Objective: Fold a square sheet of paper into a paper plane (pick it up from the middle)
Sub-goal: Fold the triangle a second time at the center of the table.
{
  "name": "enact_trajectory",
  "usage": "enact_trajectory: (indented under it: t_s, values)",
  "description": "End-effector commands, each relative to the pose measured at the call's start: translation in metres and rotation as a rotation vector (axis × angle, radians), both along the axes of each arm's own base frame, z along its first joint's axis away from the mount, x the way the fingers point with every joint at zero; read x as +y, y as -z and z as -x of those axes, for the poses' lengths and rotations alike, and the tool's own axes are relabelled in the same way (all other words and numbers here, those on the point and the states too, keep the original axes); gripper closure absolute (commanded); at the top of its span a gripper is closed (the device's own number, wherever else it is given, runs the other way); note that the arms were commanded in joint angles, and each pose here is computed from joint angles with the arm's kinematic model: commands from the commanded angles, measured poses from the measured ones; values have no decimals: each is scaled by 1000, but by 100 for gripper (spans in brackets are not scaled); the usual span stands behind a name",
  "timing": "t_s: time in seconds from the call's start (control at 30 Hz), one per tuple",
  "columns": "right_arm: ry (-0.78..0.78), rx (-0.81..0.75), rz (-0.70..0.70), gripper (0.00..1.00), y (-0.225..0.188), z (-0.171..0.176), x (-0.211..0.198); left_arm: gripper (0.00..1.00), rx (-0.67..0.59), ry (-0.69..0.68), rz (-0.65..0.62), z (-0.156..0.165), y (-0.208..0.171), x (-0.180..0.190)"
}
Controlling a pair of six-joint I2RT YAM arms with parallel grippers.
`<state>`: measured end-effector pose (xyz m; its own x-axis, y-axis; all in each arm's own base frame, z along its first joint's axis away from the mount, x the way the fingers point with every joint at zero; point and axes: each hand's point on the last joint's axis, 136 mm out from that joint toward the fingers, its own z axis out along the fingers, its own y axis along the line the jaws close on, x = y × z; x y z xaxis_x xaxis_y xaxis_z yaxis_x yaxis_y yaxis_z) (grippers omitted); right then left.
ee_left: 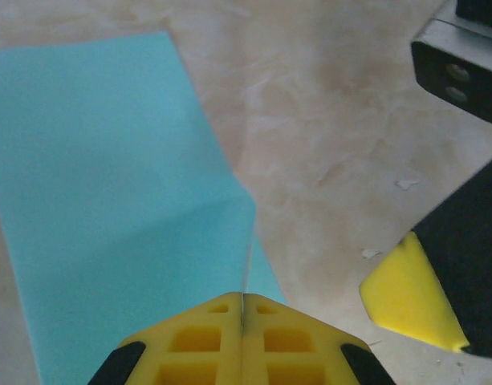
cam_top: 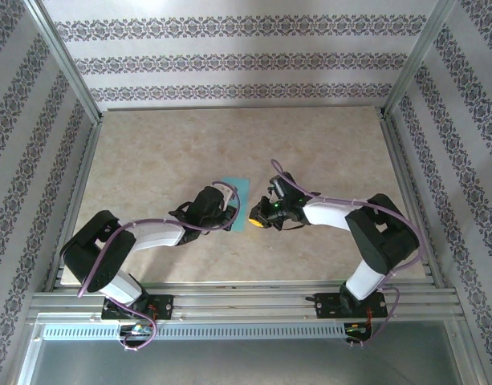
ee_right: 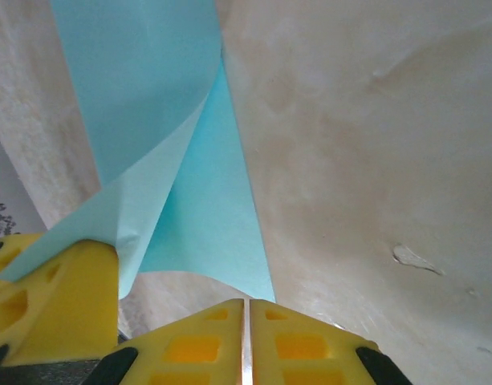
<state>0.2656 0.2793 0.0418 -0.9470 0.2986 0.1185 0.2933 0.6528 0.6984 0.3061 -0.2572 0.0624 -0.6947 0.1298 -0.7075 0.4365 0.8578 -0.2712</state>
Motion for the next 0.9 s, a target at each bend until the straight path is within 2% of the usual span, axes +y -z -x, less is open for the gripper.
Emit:
enact_trajectory:
  t_s: [0.0, 0.43, 0.67, 0.87]
  values:
    - [-34, -66, -15, 87, -10, -12, 16, 96, 31, -127, 24, -2, -3, 17]
    - [-114, -5, -22, 88, 11, -12, 51, 96, 61, -360, 112, -12, 2, 35]
    - [-140, 25, -17, 89, 19, -11, 58, 96, 61, -400, 132, -14, 4, 39]
    - [-132, 72, 56, 88, 35, -5, 48, 96, 63, -417, 136, -13, 4, 41]
